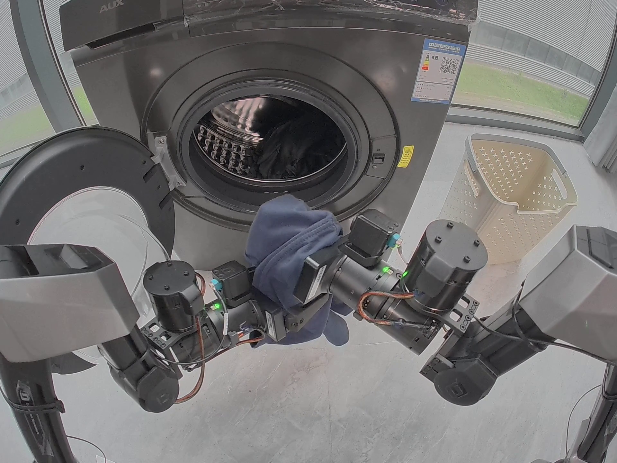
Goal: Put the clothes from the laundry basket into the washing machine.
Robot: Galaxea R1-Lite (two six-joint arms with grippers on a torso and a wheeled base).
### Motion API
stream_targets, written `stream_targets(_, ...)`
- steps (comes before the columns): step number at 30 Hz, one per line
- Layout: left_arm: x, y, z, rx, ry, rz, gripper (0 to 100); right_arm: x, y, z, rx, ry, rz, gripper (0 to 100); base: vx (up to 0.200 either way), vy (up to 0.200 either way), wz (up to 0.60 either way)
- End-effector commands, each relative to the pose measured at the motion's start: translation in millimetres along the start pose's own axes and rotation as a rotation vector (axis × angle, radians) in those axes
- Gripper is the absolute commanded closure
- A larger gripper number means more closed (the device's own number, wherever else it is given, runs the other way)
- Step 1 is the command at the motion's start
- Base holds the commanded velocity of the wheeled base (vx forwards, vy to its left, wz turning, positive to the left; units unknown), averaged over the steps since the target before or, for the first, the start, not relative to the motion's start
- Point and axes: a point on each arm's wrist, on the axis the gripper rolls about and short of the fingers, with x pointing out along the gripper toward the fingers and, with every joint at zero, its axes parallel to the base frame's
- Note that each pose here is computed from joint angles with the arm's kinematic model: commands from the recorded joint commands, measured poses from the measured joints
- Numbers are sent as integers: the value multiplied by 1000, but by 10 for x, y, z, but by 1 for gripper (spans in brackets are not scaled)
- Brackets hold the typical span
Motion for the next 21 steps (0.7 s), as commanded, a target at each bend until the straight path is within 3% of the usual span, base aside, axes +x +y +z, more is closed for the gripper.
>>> stream_targets(1, 161, 105, -193, -9, 23, 28, 0, -16, 53, 51, 4, -10, 13, 100, 0, 0, 0)
stream_targets(7, 251, 196, -273, -7, 20, 94, 0, -42, 72, 89, 6, -14, 17, 100, 0, 0, 0)
stream_targets(8, 267, 208, -268, -6, 13, 101, 100, -50, 71, 86, 6, -11, 16, 100, 0, 0, 0)
stream_targets(12, 351, 254, -212, -2, -30, 142, 100, -72, 64, 76, 9, -4, 12, 100, 0, 0, 0)
stream_targets(16, 344, 364, -133, -14, -65, 217, 100, -133, -60, 142, 0, -8, -38, 100, 0, 0, 0)
stream_targets(19, 261, 374, 64, -23, -111, 228, 100, -203, -317, 192, -18, 9, -118, 100, 0, 0, 0)
stream_targets(21, 158, 316, 190, -30, -127, 222, 100, -248, -489, 197, -30, 28, -170, 100, 0, 0, 0)
